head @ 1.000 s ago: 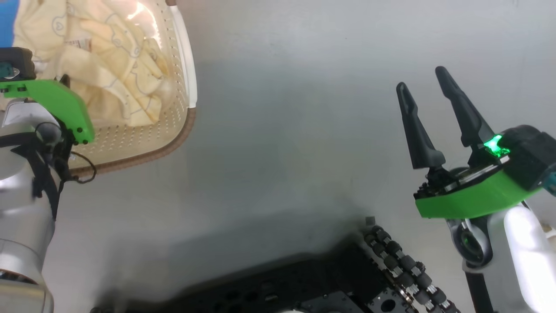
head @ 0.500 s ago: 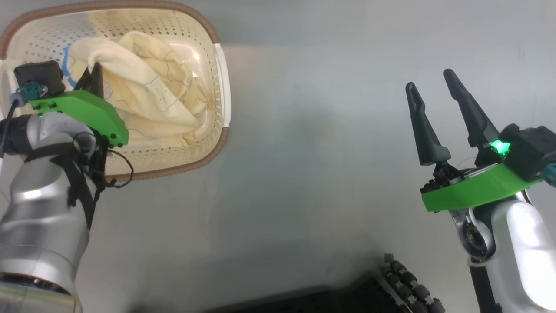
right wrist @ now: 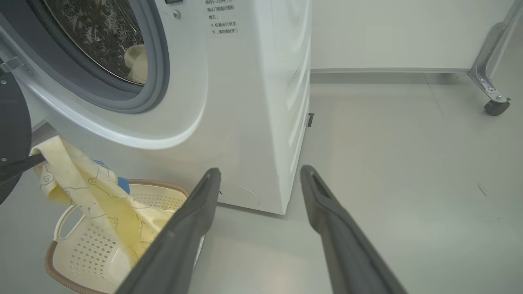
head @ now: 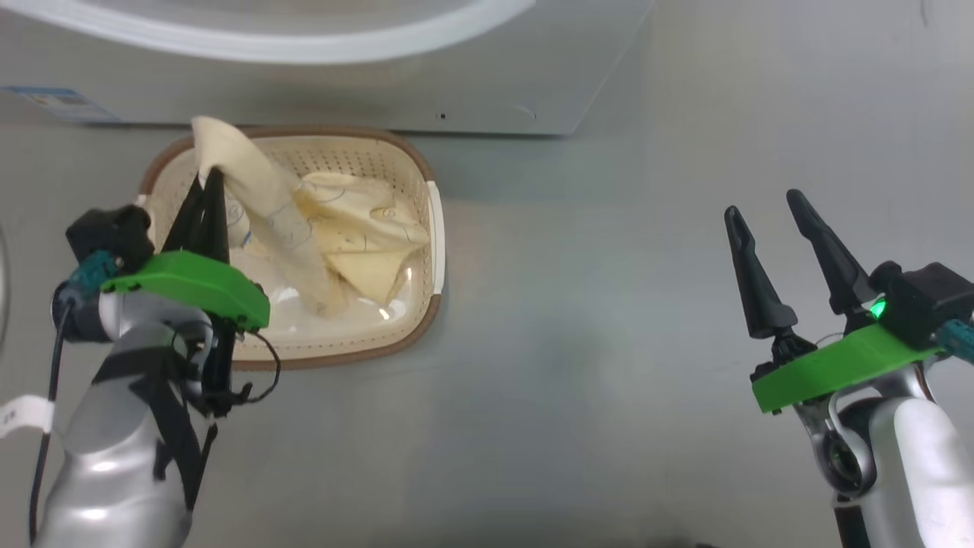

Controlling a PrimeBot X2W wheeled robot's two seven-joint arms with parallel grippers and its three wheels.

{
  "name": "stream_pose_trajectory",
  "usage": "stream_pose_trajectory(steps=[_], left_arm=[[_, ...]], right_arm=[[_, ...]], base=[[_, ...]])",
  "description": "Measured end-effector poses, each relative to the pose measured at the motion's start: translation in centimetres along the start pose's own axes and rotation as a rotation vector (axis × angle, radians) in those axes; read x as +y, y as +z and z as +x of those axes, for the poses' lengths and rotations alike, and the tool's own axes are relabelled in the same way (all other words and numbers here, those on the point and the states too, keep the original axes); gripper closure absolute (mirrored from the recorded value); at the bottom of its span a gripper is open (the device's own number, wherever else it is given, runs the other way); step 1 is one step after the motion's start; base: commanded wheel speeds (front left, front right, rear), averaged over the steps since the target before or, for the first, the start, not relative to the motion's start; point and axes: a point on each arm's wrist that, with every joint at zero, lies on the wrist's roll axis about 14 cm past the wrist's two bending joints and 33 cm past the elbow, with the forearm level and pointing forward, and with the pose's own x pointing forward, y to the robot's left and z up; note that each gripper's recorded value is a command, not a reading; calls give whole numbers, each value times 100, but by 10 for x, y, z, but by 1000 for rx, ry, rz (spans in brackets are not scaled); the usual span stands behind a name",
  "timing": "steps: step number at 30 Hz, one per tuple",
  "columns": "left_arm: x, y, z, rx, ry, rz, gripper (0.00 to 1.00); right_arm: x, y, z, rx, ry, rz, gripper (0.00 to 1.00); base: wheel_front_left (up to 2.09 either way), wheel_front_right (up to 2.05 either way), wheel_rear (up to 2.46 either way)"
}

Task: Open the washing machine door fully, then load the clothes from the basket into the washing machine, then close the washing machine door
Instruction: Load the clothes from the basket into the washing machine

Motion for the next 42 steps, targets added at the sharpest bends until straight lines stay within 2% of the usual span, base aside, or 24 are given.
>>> stream_pose_trajectory(steps=[10, 18, 26, 33, 42], left_arm=[[-2, 64, -76, -202, 55, 73, 100], [-3, 81, -135, -274, 91, 119, 100], [-9, 86, -179, -292, 115, 119, 100], [-18, 88, -206, -306, 113, 119, 100], [-21, 90, -211, -308, 112, 123, 100]], right_arm=[[5, 31, -40, -41, 0, -14, 0], [9, 54, -69, -94, 6, -13, 0], [16, 65, -93, -125, 23, -14, 0], [23, 67, -108, -130, 41, -14, 0], [28, 70, -111, -140, 55, -6, 0]], base=[[0, 0, 0], [0, 0, 0], [0, 0, 0], [0, 0, 0], [0, 0, 0]])
